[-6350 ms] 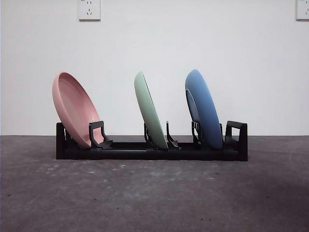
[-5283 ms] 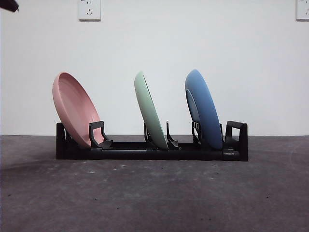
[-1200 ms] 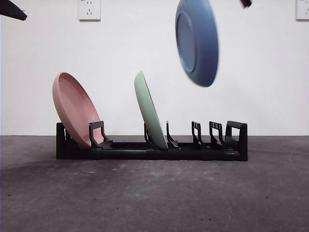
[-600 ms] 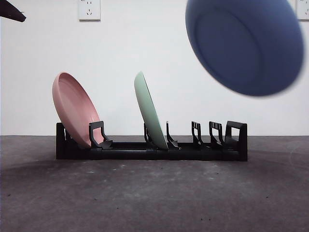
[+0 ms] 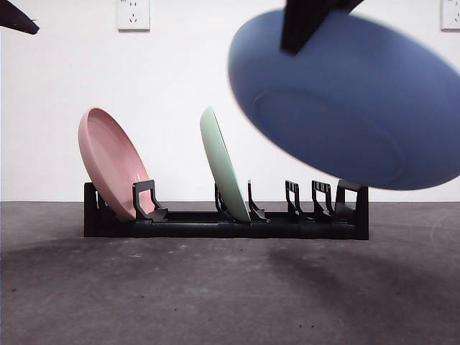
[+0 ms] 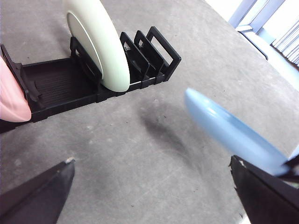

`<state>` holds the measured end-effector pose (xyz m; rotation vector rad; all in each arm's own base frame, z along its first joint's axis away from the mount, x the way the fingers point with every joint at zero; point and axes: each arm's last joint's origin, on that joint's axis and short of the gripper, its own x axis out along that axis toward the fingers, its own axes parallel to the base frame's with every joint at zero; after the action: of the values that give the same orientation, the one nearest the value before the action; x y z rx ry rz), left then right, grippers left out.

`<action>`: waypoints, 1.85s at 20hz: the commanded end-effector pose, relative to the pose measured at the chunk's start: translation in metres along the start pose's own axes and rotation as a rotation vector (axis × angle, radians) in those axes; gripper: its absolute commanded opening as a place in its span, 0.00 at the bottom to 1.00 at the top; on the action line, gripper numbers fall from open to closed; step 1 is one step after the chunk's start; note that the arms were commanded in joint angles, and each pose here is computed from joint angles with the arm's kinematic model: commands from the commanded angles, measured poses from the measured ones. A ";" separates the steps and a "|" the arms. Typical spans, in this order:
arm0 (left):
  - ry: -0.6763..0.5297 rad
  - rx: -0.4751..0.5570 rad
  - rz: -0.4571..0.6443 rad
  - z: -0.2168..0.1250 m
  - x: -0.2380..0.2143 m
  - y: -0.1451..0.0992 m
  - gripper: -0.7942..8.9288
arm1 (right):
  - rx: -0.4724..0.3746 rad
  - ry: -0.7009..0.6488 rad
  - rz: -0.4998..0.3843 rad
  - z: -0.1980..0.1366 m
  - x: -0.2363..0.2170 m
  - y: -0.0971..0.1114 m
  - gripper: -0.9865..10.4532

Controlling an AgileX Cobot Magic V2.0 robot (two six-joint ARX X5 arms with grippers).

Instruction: Place the plate

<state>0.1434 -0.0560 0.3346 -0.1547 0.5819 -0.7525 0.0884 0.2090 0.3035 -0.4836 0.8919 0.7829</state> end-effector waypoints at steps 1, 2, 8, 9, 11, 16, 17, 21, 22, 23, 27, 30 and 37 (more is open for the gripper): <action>-0.017 0.018 -0.006 0.006 -0.002 -0.002 0.63 | -0.005 0.027 -0.024 0.005 0.018 0.019 0.10; -0.017 0.018 -0.006 0.006 -0.002 -0.002 0.63 | -0.010 0.047 -0.024 0.006 0.027 0.025 0.10; -0.018 0.018 -0.006 0.005 -0.002 -0.002 0.63 | -0.037 0.171 -0.094 0.004 0.088 0.051 0.10; -0.018 0.018 -0.006 0.005 -0.002 -0.002 0.63 | -0.041 0.183 -0.099 0.004 0.096 0.053 0.10; -0.018 0.018 -0.006 0.005 -0.002 -0.002 0.63 | -0.061 0.202 -0.127 0.003 0.112 0.057 0.10; -0.018 0.018 -0.006 0.005 -0.002 -0.002 0.63 | -0.121 0.253 -0.190 -0.004 0.144 0.063 0.10; -0.018 0.019 -0.006 0.005 -0.002 -0.002 0.63 | -0.133 0.256 -0.189 -0.004 0.149 0.065 0.10; -0.018 0.020 -0.006 0.005 -0.002 -0.002 0.63 | -0.171 0.267 -0.224 -0.008 0.160 0.069 0.10; -0.019 0.020 -0.006 0.005 -0.002 -0.002 0.63 | -0.176 0.271 -0.216 -0.009 0.162 0.070 0.10; -0.019 0.020 -0.006 0.005 -0.002 -0.002 0.63 | -0.176 0.270 -0.204 -0.009 0.162 0.071 0.10; -0.019 0.020 -0.006 0.005 -0.002 -0.002 0.63 | -0.160 0.269 -0.191 -0.009 0.161 0.074 0.28; -0.018 0.020 -0.006 0.005 -0.002 -0.002 0.63 | -0.135 0.257 -0.154 -0.006 0.151 0.073 0.41; -0.020 0.019 0.009 0.005 -0.002 -0.002 0.63 | 0.100 0.104 0.078 0.014 0.059 0.033 0.48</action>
<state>0.1436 -0.0558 0.3345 -0.1511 0.5815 -0.7403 0.0948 0.2609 0.2569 -0.4346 1.0466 0.7903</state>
